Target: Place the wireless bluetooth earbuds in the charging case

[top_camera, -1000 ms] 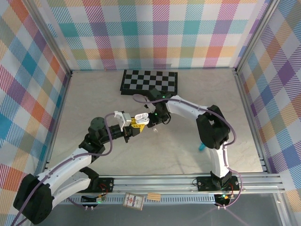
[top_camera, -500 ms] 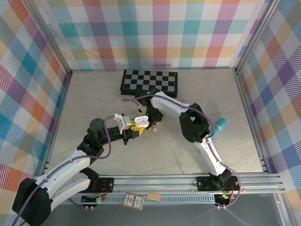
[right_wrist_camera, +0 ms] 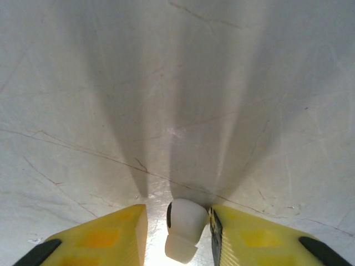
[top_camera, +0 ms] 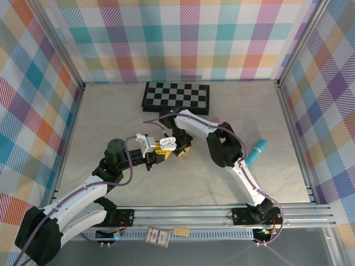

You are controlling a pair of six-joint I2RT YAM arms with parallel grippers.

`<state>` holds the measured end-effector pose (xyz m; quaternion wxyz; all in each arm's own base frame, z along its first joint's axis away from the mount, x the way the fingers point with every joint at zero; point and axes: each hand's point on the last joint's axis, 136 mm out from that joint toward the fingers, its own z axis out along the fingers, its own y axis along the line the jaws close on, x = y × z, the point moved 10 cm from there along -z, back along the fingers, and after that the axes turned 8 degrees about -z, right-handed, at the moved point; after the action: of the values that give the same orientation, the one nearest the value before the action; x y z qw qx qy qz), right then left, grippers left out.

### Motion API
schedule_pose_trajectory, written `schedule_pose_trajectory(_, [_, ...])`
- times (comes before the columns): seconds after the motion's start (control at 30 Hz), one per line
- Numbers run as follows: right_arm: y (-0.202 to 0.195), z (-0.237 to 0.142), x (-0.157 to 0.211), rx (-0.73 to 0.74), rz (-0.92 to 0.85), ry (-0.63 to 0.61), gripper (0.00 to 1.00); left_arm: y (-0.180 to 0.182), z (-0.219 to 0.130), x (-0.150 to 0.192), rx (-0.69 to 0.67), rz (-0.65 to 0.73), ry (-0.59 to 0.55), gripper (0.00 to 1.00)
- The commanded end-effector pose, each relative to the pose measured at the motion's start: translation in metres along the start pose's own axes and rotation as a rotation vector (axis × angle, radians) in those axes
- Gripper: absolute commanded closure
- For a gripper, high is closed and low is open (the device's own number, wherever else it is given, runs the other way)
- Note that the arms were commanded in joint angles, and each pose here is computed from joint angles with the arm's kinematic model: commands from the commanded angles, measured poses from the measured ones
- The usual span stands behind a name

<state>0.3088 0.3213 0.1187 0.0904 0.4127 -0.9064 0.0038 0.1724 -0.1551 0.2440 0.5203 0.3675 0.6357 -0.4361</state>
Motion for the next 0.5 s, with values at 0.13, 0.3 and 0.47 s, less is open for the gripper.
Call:
schedule_pose_trajectory(0.13, [-0.002,0.012,-0.006,0.037,0.049,0.021,0.70,-0.004,0.000,-0.001,0.038,0.026,-0.004,1.00])
schedule_pose_trajectory(0.3, [-0.001,0.015,-0.009,0.032,0.083,0.015,0.73,-0.004,0.001,-0.002,0.038,0.027,-0.004,1.00])
schedule_pose_trajectory(0.47, [-0.001,0.019,-0.013,0.008,0.133,0.012,0.73,-0.004,0.002,-0.001,0.046,0.020,0.002,1.00])
